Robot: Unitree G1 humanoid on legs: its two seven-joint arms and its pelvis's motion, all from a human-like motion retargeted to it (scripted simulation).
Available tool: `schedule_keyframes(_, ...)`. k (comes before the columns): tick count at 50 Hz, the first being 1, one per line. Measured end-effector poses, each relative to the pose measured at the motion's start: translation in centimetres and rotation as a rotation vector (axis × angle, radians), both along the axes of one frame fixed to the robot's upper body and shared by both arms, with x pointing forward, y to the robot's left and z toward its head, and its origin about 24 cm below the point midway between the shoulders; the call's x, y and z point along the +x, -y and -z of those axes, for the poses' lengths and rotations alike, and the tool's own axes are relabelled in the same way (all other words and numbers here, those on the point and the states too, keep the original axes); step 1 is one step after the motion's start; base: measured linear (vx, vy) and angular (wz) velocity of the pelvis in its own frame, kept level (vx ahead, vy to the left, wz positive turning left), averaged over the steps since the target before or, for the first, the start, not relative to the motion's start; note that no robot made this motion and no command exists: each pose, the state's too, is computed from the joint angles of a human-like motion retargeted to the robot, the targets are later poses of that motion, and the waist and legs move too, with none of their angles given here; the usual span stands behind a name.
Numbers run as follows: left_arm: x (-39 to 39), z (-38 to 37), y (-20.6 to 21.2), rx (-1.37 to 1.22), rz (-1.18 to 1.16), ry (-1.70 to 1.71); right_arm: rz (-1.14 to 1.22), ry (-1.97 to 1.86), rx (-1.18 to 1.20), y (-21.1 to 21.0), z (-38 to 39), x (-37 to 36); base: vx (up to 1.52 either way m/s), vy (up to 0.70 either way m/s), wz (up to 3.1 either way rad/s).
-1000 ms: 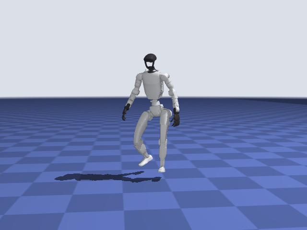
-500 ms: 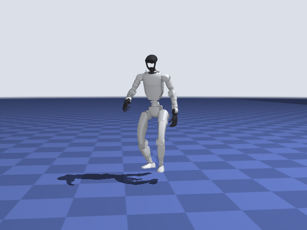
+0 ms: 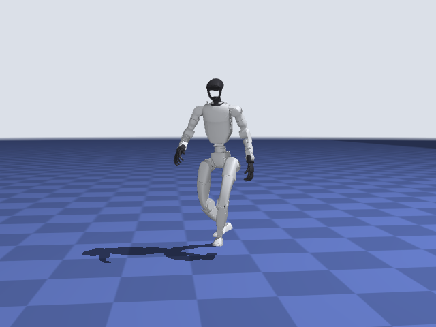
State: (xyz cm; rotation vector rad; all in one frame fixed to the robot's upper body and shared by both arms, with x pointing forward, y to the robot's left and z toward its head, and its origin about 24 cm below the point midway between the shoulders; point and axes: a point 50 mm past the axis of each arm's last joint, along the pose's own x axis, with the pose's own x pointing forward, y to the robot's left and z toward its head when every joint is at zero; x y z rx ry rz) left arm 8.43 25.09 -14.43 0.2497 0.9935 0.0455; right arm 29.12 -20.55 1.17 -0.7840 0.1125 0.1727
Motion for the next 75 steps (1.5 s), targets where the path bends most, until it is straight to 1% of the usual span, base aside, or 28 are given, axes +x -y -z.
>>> schedule_keyframes(5,2.0,-0.8,-1.2,0.041,0.003,0.046,0.101,-0.144,-0.011,1.9,3.4,-2.0,0.36,0.04,0.24)
schedule_keyframes(10,6.3,-2.7,-1.7,0.104,0.101,0.156,0.159,-0.331,-0.043,3.6,6.8,-4.3,0.38,0.05,0.38)
schedule_keyframes(17,13.5,-7.4,-0.7,0.141,0.289,0.401,0.204,-0.603,-0.074,5.4,10.9,-9.0,0.37,-0.06,0.38)
schedule_keyframes(23,18.1,-12.0,0.7,0.16,0.416,0.608,0.31,-0.758,-0.061,7.3,12.9,-13.0,0.34,-0.09,0.08)
schedule_keyframes(30,19.5,-13.5,1.3,0.185,0.448,0.67,0.428,-0.835,-0.032,8.4,13.9,-16.1,0.39,-0.1,-0.2)
schedule_keyframes(34,18.3,-11.3,1.4,0.161,0.407,0.584,0.485,-0.855,0.0,8.3,14.4,-17.2,0.55,-0.12,-0.25)
schedule_keyframes(38,15.2,-7.5,1.7,0.104,0.334,0.426,0.528,-0.854,0.035,8.0,14.8,-17.8,0.61,-0.13,-0.41)
schedule_keyframes(44,9.7,-2.7,3.1,0.01,0.263,0.192,0.533,-0.74,0.097,7.1,14.1,-15.3,0.57,-0.07,-0.37)
schedule_keyframes(48,8.7,-2.3,3.7,-0.022,0.247,0.181,0.524,-0.596,0.121,6.5,12.6,-12.3,0.58,-0.04,-0.35)
schedule_keyframes(52,10.9,-4.4,3.4,-0.019,0.219,0.323,0.509,-0.423,0.135,6.2,10.0,-8.2,0.59,-0.05,-0.38)
schedule_keyframes(60,15.3,-11.5,1.8,0.018,0.107,0.711,0.428,-0.079,0.144,5.9,2.2,-0.1,0.65,-0.02,-0.52)
schedule_keyframes(65,16.0,-13.1,0.5,0.067,0.01,0.805,0.355,0.072,0.089,5.4,-2.2,3.0,0.71,-0.01,-0.37)
schedule_keyframes(70,14.1,-10.8,-0.9,0.101,-0.086,0.699,0.274,0.1,0.062,4.0,-3.0,3.7,0.74,-0.03,-0.6)
schedule_keyframes(75,8.9,-5.2,-2.0,0.105,-0.156,0.379,0.179,-0.087,0.08,1.5,1.6,1.3,0.76,-0.01,-0.75)
